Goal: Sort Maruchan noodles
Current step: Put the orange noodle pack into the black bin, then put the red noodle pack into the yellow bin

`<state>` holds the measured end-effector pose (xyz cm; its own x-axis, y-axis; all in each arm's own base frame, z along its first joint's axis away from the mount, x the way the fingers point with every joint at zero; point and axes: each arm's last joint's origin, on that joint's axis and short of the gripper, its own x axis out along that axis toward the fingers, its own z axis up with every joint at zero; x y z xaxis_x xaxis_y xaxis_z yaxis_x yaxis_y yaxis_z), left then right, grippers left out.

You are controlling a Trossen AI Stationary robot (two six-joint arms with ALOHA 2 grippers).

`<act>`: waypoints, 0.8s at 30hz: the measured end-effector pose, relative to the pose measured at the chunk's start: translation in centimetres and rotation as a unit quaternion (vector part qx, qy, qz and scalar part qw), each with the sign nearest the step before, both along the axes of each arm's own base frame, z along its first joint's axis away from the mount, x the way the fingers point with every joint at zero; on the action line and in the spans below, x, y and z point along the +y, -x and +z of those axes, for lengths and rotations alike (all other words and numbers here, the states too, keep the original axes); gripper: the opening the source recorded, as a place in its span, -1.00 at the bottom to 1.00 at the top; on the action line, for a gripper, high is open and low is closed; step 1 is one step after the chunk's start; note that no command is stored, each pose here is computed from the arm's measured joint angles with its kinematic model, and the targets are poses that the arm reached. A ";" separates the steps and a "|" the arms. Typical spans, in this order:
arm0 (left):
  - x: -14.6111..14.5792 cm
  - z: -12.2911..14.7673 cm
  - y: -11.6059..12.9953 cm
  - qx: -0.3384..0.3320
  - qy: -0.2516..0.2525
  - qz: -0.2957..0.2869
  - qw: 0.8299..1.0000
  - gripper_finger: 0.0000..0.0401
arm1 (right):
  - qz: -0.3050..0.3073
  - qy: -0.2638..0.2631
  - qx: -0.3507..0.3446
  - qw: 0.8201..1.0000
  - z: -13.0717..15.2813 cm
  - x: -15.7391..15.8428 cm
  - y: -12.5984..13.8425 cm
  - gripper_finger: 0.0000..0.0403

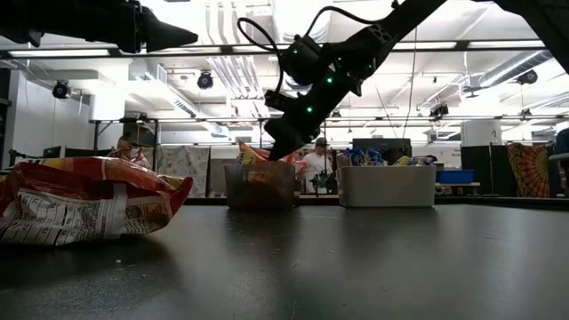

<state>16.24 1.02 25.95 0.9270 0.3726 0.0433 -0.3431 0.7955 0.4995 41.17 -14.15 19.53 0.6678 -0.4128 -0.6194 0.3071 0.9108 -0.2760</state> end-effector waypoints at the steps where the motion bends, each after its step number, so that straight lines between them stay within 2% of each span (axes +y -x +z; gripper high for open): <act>1: 0.0 0.0 0.0 0.000 0.000 0.000 1.000 -0.80 | 0.001 0.002 0.000 1.000 0.1 0.0 0.0 -0.96; 7: 0.0 0.0 0.0 0.000 0.001 0.000 1.000 -0.80 | -0.007 0.014 -0.011 1.000 1.4 0.2 0.4 -0.96; 11: 0.0 0.0 0.0 -0.006 0.018 -0.001 1.000 -0.80 | -0.007 0.019 -0.025 0.999 3.1 0.4 0.9 -0.96; 18: 0.0 -1.3 -0.2 0.021 0.108 0.001 0.994 -0.80 | -0.015 0.001 -0.033 0.999 7.5 1.9 3.4 -0.96; 24: 0.0 -3.8 -0.7 0.090 0.220 0.028 0.971 -0.80 | -0.002 -0.020 -0.031 0.999 10.0 4.9 6.8 -0.96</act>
